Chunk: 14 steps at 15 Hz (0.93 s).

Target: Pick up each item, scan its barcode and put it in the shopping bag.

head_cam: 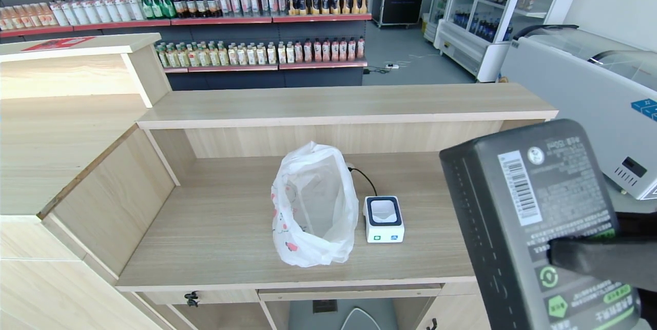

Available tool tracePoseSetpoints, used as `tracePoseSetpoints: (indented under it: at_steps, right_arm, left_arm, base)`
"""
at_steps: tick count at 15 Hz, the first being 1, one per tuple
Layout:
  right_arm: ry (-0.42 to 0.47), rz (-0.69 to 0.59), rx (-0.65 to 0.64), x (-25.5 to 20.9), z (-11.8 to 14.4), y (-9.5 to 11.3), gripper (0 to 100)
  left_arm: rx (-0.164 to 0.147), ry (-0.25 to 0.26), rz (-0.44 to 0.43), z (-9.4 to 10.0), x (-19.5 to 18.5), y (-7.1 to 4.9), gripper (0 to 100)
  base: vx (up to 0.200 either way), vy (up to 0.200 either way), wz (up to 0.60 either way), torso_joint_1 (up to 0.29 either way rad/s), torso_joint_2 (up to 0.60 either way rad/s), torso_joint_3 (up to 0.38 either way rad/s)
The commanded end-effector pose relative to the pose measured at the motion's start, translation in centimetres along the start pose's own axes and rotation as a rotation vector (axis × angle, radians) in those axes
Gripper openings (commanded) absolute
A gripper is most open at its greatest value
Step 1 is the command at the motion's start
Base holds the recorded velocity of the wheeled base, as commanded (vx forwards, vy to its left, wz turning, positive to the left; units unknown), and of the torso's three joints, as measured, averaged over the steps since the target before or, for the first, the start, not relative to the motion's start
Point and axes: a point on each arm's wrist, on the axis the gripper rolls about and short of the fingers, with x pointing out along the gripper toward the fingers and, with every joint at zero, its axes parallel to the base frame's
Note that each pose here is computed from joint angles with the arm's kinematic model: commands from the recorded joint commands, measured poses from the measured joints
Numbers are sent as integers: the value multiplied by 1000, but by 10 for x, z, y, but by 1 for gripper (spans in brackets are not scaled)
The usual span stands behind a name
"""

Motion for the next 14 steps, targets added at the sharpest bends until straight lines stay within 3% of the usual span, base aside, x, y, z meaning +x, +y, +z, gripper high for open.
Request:
tracePoseSetpoints:
  at_steps: [1,2,3,4,6,7,9,10,11,12,14]
  right_arm:
    - [122,105,180,-3,-14,4,0]
    - [225,194,396,-11,-17,11,0]
    - [225,194,396,-11,-17,11,0]
    - [476,298,942,-33,-15,20,0]
    - [928,283,1192,-63,-31,29,0]
    - [1213,241,1327,-78,-33,36,0]
    - [1742,227,1382,-97,-48,46,0]
    - [1941,190,1448,-106,-49,46,0]
    - [2049,123,1520,-112,-46,44,0]
    - [2095,36,1564,-114,-46,45,0]
    - [2102,-81,1558,-118,-50,55,0]
  left_arm:
    - [0,0,0,0,0,0,100]
    - [0,0,-1,0,0,0,100]
    - [0,0,-1,0,0,0,100]
    - [0,0,0,0,0,0,100]
    - [0,0,0,0,0,0,100]
    - [0,0,2,0,0,0,100]
    - [0,0,0,0,0,0,100]
    - [0,0,0,0,0,0,100]
    - [0,0,0,0,0,0,100]
    - [0,0,0,0,0,0,100]
    - [0,0,0,0,0,0,100]
  base:
    - [0,0,0,0,0,0]
    - [0,0,0,0,0,0]
    - [0,0,0,0,0,0]
    - [0,0,0,0,0,0]
    - [0,0,0,0,0,0]
    - [0,0,0,0,0,0]
    - [0,0,0,0,0,0]
    - [0,0,0,0,0,0]
    - [0,0,0,0,0,0]
    - [0,0,0,0,0,0]
    - [0,0,0,0,0,0]
